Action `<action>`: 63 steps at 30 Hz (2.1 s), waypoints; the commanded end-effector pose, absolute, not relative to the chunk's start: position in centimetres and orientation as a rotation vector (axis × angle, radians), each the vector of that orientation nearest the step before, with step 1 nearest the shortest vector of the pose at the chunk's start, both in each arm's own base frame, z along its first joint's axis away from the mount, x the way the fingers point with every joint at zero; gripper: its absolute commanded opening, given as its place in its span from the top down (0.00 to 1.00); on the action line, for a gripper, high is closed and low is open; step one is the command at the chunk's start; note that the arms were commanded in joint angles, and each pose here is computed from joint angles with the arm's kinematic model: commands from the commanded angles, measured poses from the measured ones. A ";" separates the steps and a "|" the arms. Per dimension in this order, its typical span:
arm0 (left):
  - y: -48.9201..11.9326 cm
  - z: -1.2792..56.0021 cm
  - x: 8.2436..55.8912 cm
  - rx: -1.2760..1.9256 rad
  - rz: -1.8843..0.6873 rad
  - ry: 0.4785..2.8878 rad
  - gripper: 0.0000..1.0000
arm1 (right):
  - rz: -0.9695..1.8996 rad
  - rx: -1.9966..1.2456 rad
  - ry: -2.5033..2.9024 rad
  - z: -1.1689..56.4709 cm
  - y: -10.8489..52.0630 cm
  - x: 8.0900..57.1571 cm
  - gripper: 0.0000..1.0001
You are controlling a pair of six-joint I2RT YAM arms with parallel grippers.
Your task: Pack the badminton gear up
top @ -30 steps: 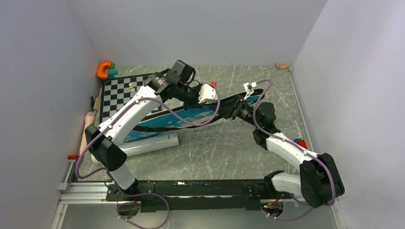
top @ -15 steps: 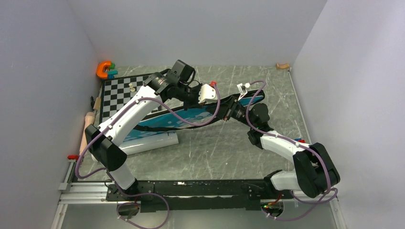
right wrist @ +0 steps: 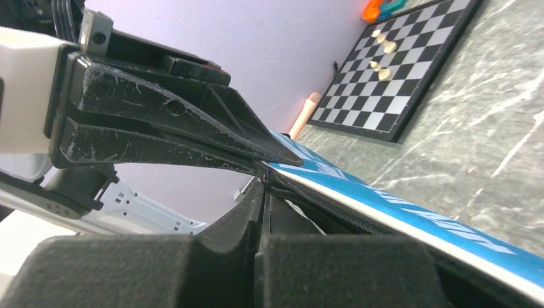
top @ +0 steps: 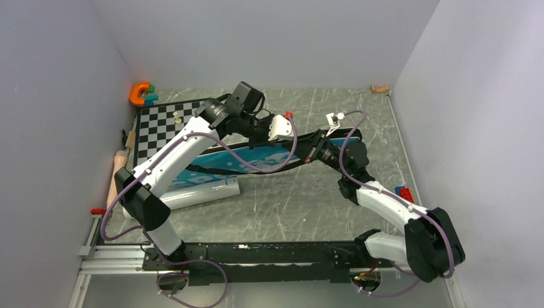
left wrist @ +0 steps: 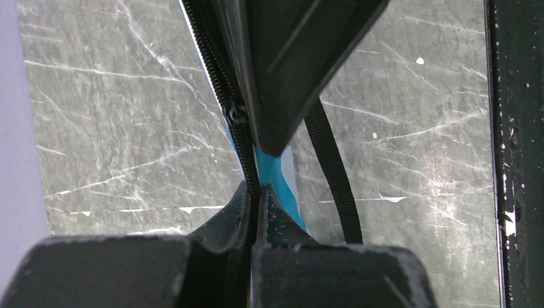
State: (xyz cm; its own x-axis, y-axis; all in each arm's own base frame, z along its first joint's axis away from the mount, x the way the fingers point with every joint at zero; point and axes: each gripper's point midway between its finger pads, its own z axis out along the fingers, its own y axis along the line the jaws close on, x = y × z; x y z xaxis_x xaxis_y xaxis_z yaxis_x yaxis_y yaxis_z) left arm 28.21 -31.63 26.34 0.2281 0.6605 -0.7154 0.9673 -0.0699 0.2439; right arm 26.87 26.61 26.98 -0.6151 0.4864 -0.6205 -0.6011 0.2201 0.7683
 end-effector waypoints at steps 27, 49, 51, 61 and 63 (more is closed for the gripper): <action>-29.7 26.8 27.9 1.926 -0.268 1.355 1.00 | 1.077 0.494 1.718 26.2 5.7 30.9 1.00; -25.5 23.4 28.3 2.002 -0.036 1.409 1.00 | 0.809 0.730 1.821 24.9 -0.3 32.1 1.00; -25.4 23.4 28.2 2.000 -0.034 1.401 1.00 | 0.822 0.751 1.832 24.3 -0.4 32.2 1.00; -24.9 23.7 28.1 2.012 -0.010 1.387 1.00 | 0.753 0.865 1.871 21.8 -2.5 32.3 1.00; -24.8 23.8 28.1 2.018 -0.004 1.384 1.00 | 0.683 0.903 1.878 21.1 -3.5 32.1 1.00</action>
